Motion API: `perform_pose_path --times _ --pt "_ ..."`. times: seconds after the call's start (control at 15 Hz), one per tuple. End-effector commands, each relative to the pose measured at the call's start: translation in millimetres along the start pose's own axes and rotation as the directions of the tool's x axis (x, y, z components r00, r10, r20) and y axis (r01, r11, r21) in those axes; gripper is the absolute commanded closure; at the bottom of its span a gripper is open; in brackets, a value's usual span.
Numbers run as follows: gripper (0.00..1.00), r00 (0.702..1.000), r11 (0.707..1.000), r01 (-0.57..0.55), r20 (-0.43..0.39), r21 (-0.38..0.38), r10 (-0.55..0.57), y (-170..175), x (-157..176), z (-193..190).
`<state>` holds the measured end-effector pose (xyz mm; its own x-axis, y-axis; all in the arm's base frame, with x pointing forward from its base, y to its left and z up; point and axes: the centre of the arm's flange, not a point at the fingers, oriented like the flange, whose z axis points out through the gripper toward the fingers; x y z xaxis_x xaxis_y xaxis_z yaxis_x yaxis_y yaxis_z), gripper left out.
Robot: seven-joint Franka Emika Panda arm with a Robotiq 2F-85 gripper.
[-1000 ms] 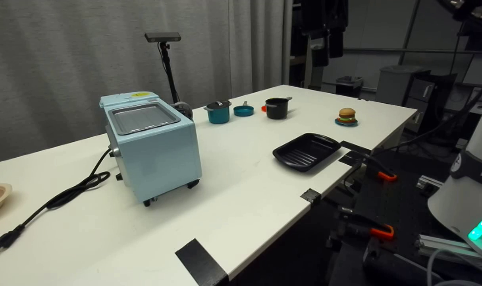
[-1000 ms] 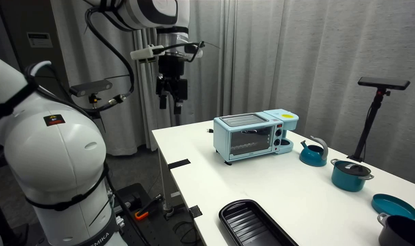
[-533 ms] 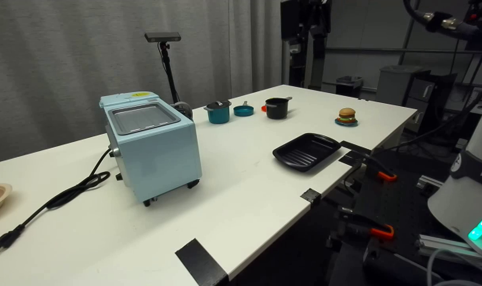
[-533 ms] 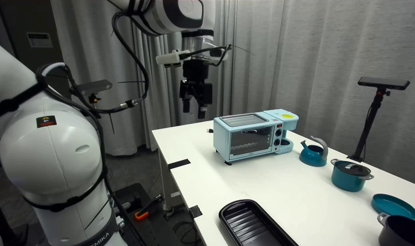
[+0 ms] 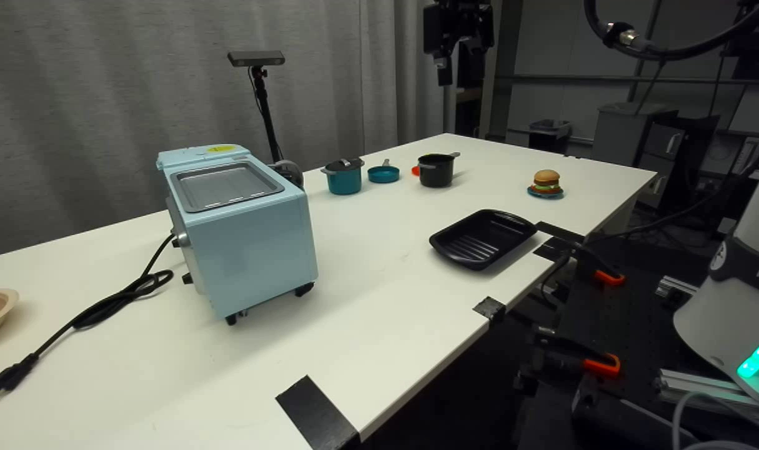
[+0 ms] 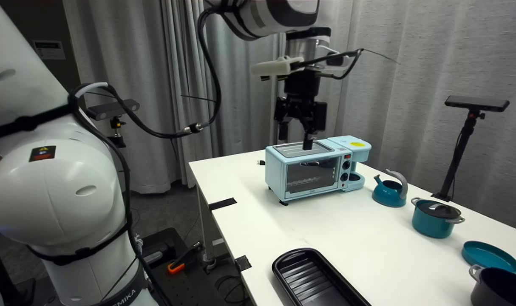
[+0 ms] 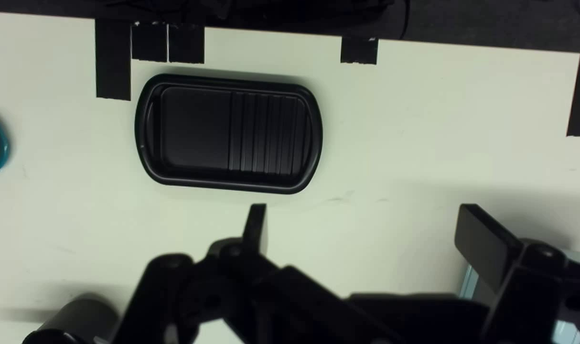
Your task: Remove the lid from the blue pot
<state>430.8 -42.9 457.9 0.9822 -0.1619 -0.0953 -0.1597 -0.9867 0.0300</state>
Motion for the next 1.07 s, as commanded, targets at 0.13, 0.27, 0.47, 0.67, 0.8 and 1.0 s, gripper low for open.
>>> perform_pose_path --times 0.13,0.27,0.47,0.67,0.8,1.0 --pt "0.0 1.0 1.0 -0.015 -0.005 0.012 0.015 30.3 34.8 -6.2" --pt "0.0 1.0 1.0 -0.018 0.0 0.011 0.018 35.6 47.4 -4.7" --pt "0.0 1.0 1.0 -0.017 0.003 0.01 0.017 34.8 50.3 -3.3" --pt "0.0 1.0 1.0 -0.017 0.002 0.01 0.017 34.8 50.4 -3.6" --pt "0.0 1.0 1.0 -0.017 0.002 0.01 0.017 34.8 50.4 -3.7" --pt "0.0 0.999 0.999 -0.032 -0.012 0.002 0.032 30.4 56.1 0.5"
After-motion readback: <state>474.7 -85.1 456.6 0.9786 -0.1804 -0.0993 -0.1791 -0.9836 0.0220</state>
